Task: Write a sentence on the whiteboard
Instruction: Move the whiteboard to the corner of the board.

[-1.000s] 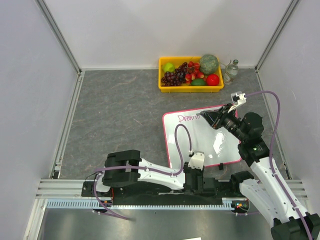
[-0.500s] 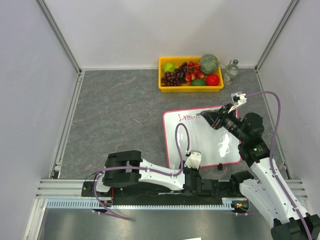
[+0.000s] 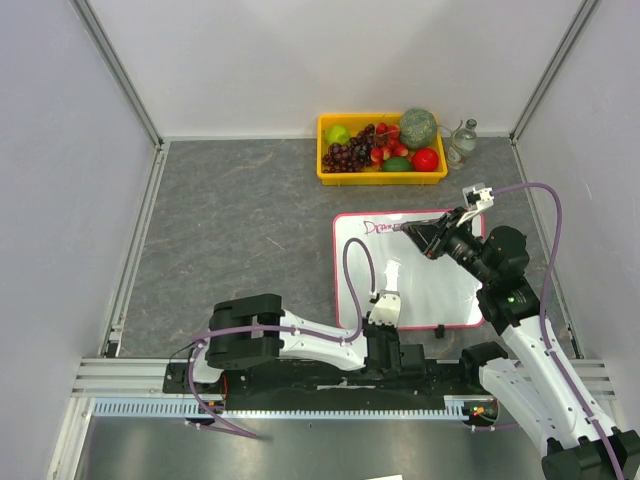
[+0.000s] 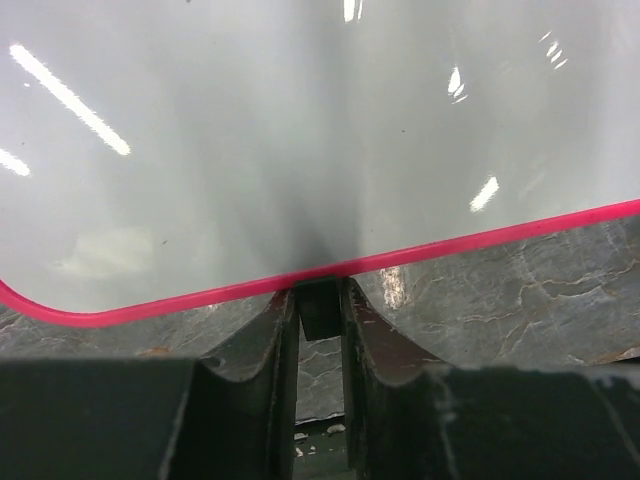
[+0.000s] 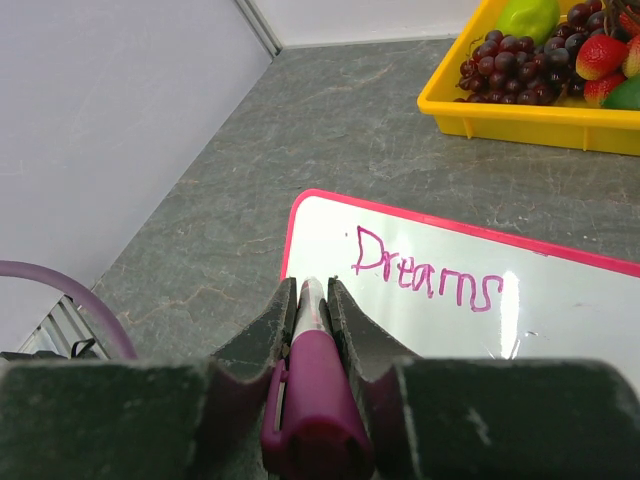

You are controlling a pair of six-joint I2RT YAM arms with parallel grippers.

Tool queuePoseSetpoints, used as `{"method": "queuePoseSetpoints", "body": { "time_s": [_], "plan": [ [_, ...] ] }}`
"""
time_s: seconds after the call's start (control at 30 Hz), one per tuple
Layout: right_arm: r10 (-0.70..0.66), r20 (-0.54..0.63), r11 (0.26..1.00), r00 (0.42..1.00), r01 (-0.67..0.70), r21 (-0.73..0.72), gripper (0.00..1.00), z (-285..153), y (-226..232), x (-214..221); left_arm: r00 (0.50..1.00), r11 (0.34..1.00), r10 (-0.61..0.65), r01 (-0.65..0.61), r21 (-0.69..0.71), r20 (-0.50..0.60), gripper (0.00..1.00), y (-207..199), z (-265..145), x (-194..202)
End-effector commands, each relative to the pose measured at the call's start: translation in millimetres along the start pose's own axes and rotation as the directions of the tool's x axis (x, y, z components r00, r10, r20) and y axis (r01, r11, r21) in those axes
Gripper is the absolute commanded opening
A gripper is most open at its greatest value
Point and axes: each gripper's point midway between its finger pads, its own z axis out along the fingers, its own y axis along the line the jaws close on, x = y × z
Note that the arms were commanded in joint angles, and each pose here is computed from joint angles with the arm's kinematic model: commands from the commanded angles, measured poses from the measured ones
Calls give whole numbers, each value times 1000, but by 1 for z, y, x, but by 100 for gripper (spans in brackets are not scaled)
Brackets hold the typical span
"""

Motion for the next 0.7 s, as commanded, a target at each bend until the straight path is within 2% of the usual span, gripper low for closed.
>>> {"method": "queuePoseSetpoints", "body": {
  "time_s": [0.0, 0.5, 0.67],
  "plan": [
    [-19, 25, 1000, 1000, 19, -17, 0, -2, 4, -7, 998, 998, 11, -16, -65, -67, 2, 24, 16, 28],
    [-22, 23, 1000, 999, 22, -9, 0, -2, 2, -6, 998, 961, -8, -11, -278, -67, 2, 101, -13, 46],
    [-22, 21, 1000, 1000, 22, -10, 0, -2, 2, -5, 997, 956, -23, 2, -293, -69, 2, 112, -24, 56]
  ]
}}
